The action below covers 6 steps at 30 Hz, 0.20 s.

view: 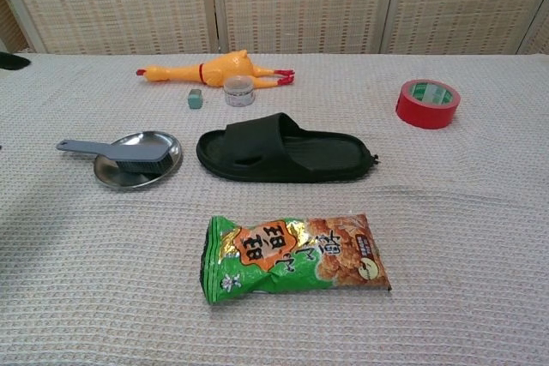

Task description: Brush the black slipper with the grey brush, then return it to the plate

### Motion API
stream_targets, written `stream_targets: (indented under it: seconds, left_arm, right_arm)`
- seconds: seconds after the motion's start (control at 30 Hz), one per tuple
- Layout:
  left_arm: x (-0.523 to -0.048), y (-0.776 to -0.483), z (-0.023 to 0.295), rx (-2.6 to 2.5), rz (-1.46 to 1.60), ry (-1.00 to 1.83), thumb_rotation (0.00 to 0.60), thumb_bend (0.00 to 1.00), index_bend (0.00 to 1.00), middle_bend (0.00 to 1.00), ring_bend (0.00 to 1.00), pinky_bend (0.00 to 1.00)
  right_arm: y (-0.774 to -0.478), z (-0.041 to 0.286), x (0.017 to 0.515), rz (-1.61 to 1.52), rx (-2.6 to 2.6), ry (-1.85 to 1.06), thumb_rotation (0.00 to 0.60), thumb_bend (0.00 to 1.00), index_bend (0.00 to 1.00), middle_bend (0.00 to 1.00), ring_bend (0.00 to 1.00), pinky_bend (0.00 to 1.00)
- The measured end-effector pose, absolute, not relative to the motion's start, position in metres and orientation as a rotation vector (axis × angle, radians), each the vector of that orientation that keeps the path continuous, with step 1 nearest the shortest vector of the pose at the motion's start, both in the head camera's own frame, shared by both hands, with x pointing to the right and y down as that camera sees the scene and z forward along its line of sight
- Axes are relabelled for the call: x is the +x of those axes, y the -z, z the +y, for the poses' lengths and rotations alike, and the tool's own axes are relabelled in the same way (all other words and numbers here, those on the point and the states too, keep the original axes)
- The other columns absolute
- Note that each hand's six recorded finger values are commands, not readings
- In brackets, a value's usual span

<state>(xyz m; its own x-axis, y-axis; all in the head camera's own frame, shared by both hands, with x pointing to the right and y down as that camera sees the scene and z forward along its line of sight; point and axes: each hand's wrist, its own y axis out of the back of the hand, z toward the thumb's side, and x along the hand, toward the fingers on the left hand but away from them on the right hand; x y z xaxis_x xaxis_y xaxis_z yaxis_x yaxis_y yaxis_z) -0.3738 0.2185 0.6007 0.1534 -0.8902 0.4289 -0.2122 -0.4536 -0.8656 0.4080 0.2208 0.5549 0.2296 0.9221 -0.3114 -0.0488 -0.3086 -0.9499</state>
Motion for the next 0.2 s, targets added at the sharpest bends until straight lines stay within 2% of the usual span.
stream_targets:
  seconds: [0.1,0.2]
  left_arm:
    - [-0.409,-0.588,0.235,-1.838,1.209,1.308,0.6,0.4,0.0,0.0,0.0,0.06]
    - [-0.427,-0.58,0.247,-1.878,1.281,1.287,0.6,0.4,0.0,0.0,0.0,0.06]
  right_arm:
    - [-0.543,0.243,0.427,-0.89,-1.457,-1.395,0.6,0.11,0.0,0.0,0.0,0.0]
    - [-0.541,0.25,0.427,-0.879,-1.455,-1.449,0.6,0.11,0.0,0.0,0.0,0.0]
